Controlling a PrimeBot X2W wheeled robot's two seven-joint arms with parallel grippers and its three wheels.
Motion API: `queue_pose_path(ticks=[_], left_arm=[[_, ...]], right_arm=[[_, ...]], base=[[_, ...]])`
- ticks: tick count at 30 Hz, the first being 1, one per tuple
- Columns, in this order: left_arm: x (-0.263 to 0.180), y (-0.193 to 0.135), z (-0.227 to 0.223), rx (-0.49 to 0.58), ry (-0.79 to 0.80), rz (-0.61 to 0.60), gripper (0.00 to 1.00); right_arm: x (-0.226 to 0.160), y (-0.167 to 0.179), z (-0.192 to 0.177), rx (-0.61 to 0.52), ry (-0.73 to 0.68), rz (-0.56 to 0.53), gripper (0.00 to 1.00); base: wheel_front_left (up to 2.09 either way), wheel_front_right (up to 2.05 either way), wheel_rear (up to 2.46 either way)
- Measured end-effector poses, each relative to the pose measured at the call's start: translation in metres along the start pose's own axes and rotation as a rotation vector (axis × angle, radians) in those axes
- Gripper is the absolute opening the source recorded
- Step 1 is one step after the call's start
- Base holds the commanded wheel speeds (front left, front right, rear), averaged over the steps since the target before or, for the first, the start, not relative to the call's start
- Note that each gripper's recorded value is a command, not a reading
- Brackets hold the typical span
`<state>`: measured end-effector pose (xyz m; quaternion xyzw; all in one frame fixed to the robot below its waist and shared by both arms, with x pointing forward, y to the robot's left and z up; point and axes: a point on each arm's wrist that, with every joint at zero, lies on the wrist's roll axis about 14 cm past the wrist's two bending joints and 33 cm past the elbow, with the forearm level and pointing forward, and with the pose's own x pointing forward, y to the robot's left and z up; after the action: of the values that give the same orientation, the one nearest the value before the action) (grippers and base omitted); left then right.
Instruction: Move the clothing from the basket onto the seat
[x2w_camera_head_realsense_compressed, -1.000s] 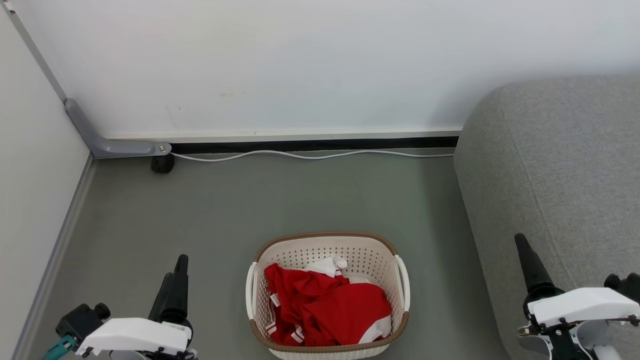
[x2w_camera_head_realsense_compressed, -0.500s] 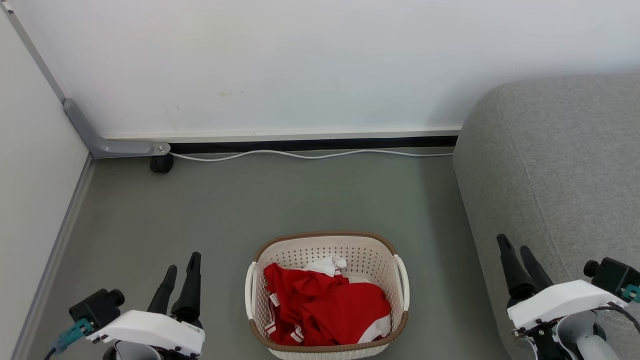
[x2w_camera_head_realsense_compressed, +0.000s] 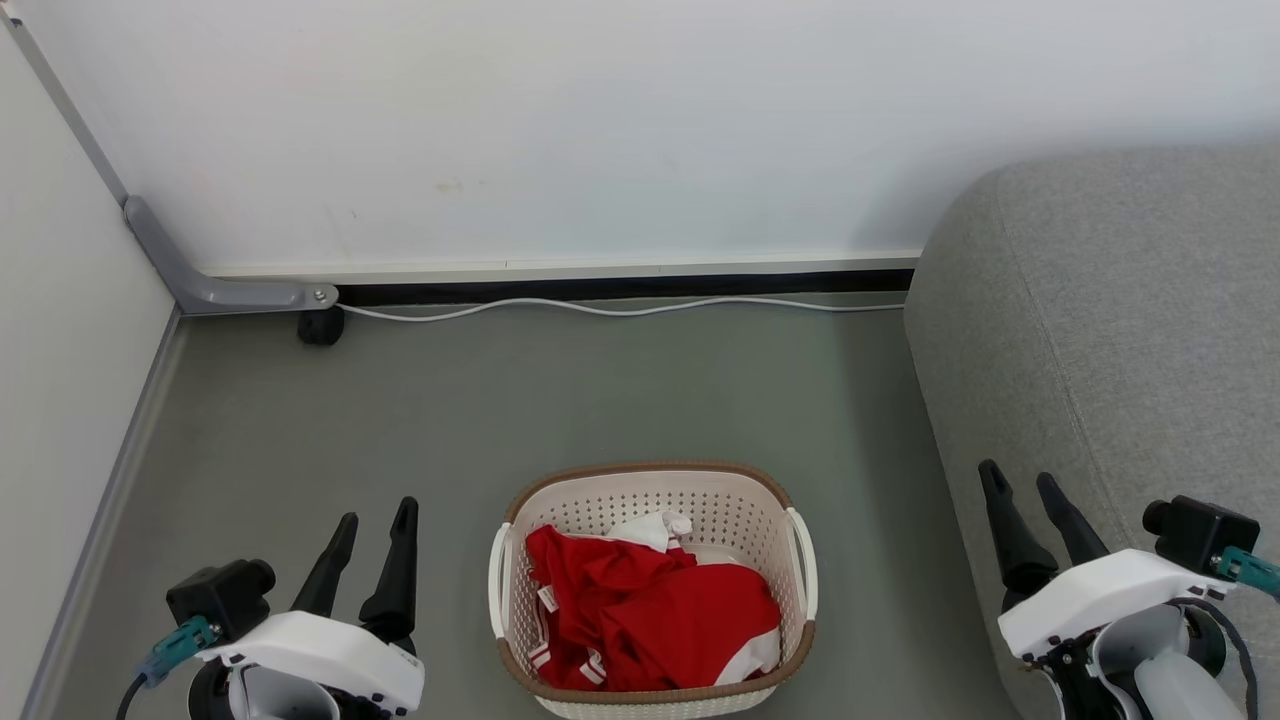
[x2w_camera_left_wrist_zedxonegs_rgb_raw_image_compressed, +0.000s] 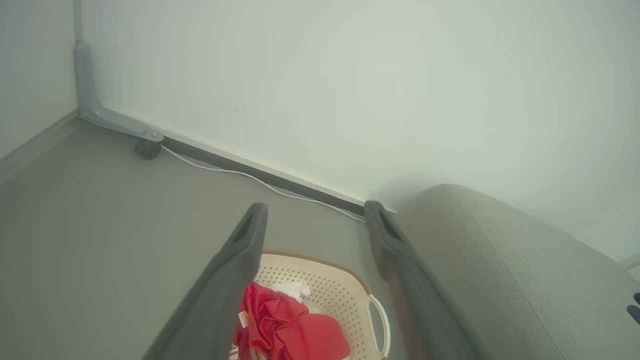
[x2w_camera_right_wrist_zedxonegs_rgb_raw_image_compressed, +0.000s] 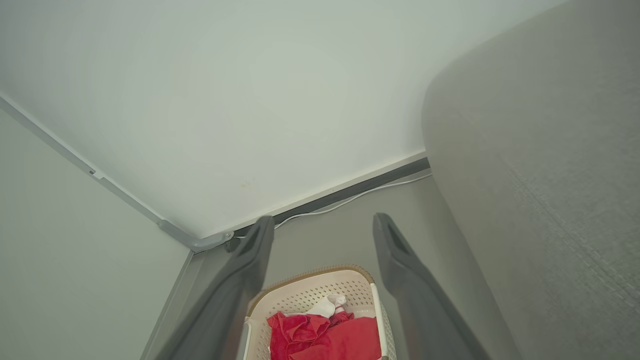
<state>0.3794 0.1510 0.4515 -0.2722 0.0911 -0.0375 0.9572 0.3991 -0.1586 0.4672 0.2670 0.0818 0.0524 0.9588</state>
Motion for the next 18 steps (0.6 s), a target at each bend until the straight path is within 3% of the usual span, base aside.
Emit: queue_pose_path(ticks=[18], left_arm=[[0.001, 0.000, 0.002, 0.211, -0.017, -0.016, 1.00]], right_arm=[[0.002, -0.004, 0.010, -0.214, -0.035, 0.002, 1.00]], base=[[0.00, 0.00, 0.00]])
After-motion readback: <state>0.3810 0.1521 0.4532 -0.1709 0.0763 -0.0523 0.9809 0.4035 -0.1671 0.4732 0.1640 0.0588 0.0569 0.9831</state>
